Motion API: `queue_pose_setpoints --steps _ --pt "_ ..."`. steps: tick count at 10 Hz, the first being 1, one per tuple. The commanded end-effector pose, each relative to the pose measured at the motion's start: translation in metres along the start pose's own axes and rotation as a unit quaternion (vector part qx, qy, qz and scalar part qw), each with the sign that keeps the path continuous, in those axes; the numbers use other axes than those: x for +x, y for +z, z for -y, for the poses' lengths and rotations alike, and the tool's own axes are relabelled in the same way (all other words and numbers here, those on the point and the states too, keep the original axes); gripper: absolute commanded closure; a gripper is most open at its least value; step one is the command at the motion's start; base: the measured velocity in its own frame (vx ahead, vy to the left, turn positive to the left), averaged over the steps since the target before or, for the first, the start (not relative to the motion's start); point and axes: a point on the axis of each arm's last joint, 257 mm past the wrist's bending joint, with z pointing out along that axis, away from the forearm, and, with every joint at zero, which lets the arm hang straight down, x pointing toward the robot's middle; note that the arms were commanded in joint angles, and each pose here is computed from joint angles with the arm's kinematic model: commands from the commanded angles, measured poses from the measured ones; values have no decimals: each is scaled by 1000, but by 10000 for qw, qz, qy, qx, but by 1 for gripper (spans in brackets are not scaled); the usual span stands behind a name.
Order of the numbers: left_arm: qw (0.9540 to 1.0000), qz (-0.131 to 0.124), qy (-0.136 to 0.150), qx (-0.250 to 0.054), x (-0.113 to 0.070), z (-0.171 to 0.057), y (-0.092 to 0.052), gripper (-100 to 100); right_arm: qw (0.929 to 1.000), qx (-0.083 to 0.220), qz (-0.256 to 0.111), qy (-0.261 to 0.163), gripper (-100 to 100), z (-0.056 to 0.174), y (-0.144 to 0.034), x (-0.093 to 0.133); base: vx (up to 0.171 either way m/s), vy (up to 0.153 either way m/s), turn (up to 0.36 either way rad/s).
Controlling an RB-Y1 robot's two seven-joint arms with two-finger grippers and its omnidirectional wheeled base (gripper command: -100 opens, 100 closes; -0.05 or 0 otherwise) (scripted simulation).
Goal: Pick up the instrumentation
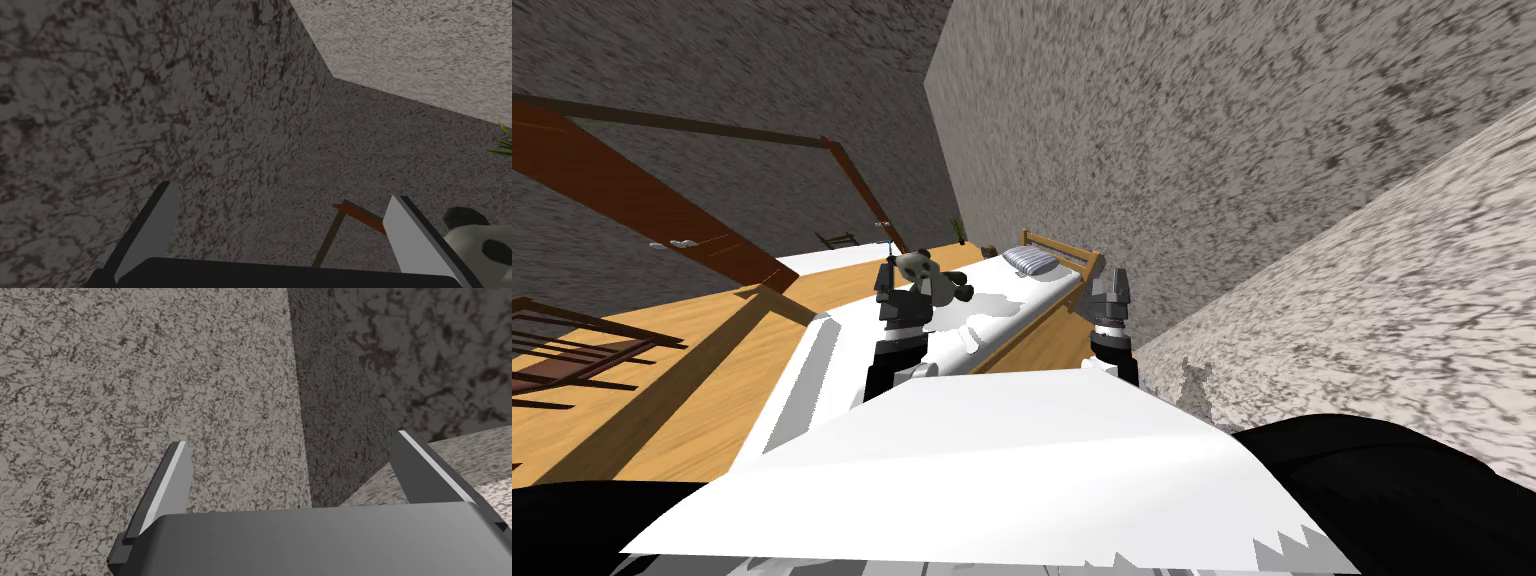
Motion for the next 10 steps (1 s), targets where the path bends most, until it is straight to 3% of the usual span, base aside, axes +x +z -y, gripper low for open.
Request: queue_pose_setpoints --steps 1,6,10 --pt "9997 -157 50 -156 0 -12 -5 -100 10000 0 0 0 0 0 0 0 7 -12 72" --pt "9947 -522 171 -867 -12 -66 -32 -100 10000 0 0 0 0 0 0 0 20 -36 97" --pt "9813 -830 321 -1707 -32 -118 -72 -100 10000 0 0 0 0 0 0 0 58 -56 107"
